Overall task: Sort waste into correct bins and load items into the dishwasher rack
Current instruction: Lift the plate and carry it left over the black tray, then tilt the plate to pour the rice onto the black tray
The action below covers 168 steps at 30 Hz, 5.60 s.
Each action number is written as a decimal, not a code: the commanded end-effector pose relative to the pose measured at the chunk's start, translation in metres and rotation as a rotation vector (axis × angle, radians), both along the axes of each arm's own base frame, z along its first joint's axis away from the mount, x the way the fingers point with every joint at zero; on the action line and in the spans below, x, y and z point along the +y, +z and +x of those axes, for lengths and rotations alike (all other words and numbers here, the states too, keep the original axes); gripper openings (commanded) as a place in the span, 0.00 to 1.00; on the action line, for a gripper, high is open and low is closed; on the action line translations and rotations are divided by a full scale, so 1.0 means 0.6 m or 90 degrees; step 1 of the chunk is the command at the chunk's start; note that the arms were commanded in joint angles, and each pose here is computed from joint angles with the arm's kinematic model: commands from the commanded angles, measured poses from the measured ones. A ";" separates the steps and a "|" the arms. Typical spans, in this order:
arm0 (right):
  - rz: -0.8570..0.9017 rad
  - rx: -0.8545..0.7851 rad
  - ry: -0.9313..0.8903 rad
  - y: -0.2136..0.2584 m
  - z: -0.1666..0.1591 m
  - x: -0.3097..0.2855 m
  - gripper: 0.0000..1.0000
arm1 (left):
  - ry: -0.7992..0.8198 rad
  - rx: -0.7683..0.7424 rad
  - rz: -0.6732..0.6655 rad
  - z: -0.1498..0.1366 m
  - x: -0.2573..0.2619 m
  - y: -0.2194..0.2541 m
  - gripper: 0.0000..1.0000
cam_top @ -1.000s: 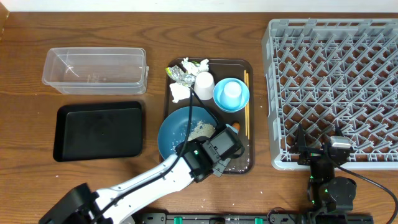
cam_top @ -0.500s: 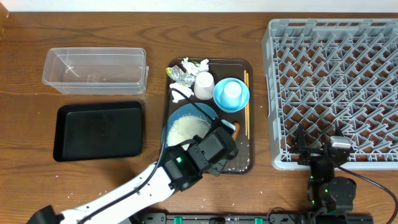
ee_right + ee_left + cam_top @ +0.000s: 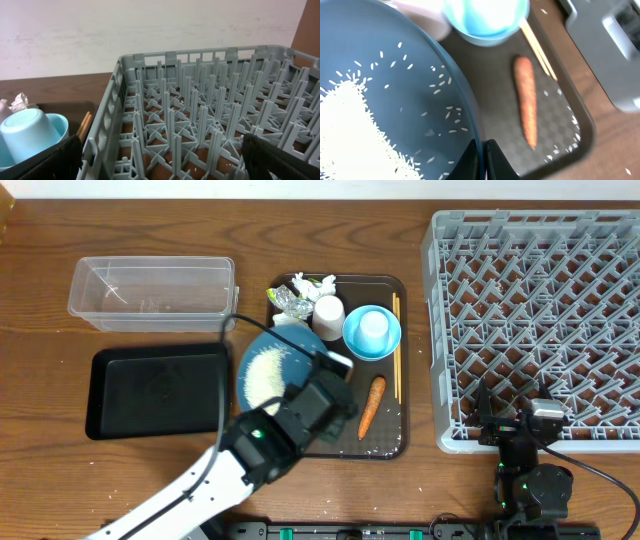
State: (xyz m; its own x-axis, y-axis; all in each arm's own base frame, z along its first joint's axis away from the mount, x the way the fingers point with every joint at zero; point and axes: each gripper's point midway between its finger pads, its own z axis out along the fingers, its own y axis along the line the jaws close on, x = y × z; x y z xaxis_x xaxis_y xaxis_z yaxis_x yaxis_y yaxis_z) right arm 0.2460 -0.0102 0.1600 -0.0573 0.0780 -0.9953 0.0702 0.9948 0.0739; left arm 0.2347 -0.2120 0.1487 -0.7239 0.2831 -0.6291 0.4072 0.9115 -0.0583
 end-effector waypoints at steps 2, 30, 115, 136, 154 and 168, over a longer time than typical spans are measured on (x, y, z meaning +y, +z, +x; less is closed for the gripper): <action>-0.002 0.003 -0.015 -0.003 -0.001 -0.008 0.99 | 0.071 -0.057 -0.022 0.039 0.044 0.050 0.06; -0.002 0.003 -0.015 -0.003 -0.001 -0.008 0.99 | 0.303 -0.069 -0.238 0.164 0.255 0.107 0.06; -0.002 0.003 -0.015 -0.003 -0.001 -0.008 0.99 | 0.402 0.022 -0.675 0.145 0.423 0.163 0.06; -0.002 0.003 -0.015 -0.003 -0.001 -0.008 0.99 | 0.385 0.053 -0.745 0.139 0.427 0.172 0.06; -0.002 0.003 -0.015 -0.003 -0.001 -0.008 0.99 | 0.364 0.061 -0.775 0.139 0.429 0.179 0.06; -0.002 0.003 -0.015 -0.003 -0.001 -0.008 0.99 | 0.321 0.048 -0.775 0.136 0.422 0.190 0.06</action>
State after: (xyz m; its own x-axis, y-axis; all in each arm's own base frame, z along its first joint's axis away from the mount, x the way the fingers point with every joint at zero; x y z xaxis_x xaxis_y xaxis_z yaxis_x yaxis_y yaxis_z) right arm 0.2460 -0.0102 0.1600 -0.0573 0.0780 -0.9953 0.0702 0.9948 0.0739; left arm 0.3150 0.0394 0.2518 -0.6273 -0.7562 -0.1859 -0.0518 0.2787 -0.9590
